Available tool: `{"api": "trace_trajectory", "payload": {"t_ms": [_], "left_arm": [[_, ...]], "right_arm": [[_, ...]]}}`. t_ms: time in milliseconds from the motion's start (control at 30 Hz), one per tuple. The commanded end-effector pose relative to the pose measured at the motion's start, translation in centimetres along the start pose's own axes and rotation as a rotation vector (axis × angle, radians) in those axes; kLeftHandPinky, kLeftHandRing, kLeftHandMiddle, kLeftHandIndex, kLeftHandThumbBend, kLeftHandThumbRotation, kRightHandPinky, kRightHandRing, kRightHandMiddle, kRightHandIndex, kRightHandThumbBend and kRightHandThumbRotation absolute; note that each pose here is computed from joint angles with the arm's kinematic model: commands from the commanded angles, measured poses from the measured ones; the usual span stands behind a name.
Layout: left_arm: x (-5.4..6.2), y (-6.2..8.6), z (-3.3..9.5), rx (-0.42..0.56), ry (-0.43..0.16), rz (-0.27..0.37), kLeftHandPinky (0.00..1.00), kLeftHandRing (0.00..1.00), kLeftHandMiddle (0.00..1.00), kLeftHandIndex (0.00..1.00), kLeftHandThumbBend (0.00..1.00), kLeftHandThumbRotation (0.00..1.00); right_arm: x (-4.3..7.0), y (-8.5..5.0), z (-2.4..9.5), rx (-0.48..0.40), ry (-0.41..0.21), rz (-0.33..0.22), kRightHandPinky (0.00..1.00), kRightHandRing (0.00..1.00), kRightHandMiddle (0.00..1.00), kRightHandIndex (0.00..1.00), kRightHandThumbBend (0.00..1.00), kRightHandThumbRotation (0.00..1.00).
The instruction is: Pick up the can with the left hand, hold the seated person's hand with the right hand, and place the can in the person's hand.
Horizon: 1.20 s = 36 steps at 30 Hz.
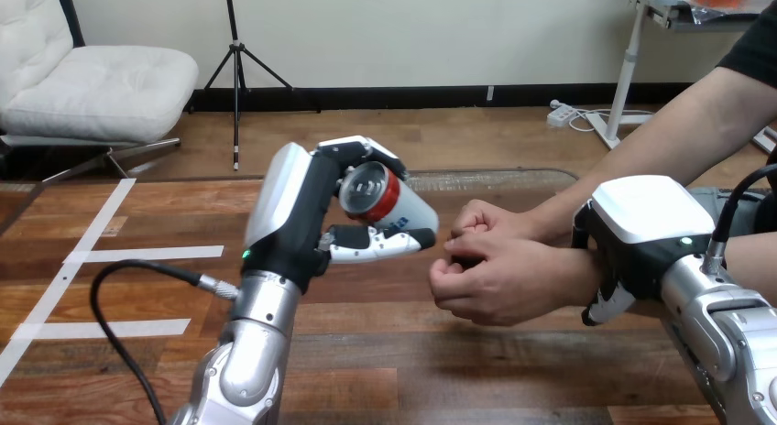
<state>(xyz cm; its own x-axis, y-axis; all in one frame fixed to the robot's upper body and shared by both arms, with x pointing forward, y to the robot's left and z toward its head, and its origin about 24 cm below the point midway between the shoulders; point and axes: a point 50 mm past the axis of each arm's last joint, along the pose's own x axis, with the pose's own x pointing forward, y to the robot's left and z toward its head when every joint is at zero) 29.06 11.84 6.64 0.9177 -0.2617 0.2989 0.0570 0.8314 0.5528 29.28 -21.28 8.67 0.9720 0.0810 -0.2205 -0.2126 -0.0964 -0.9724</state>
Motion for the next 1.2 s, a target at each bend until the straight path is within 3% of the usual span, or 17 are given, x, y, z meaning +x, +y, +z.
{"api": "trace_trajectory", "payload": {"t_ms": [0, 500, 1167], "left_arm": [[2.5, 0.9, 3.1, -0.036, -0.145, 0.037, 0.34, 0.4, 0.47, 0.49, 0.68, 0.0], [2.8, -0.1, 4.0, -0.06, -0.181, -0.017, 0.33, 0.39, 0.47, 0.49, 0.67, 0.0], [2.5, -1.2, 3.8, -0.063, -0.165, -0.066, 0.33, 0.39, 0.46, 0.48, 0.68, 0.0]], "right_arm": [[0.0, -3.9, 0.4, -0.007, -0.022, -0.151, 0.21, 0.29, 0.4, 0.52, 0.82, 0.0], [-0.2, -4.3, 1.0, -0.026, -0.045, -0.173, 0.2, 0.28, 0.38, 0.51, 0.79, 0.0], [-0.8, -5.4, 1.7, 0.009, -0.099, -0.222, 0.13, 0.2, 0.29, 0.49, 0.82, 0.0]]}}
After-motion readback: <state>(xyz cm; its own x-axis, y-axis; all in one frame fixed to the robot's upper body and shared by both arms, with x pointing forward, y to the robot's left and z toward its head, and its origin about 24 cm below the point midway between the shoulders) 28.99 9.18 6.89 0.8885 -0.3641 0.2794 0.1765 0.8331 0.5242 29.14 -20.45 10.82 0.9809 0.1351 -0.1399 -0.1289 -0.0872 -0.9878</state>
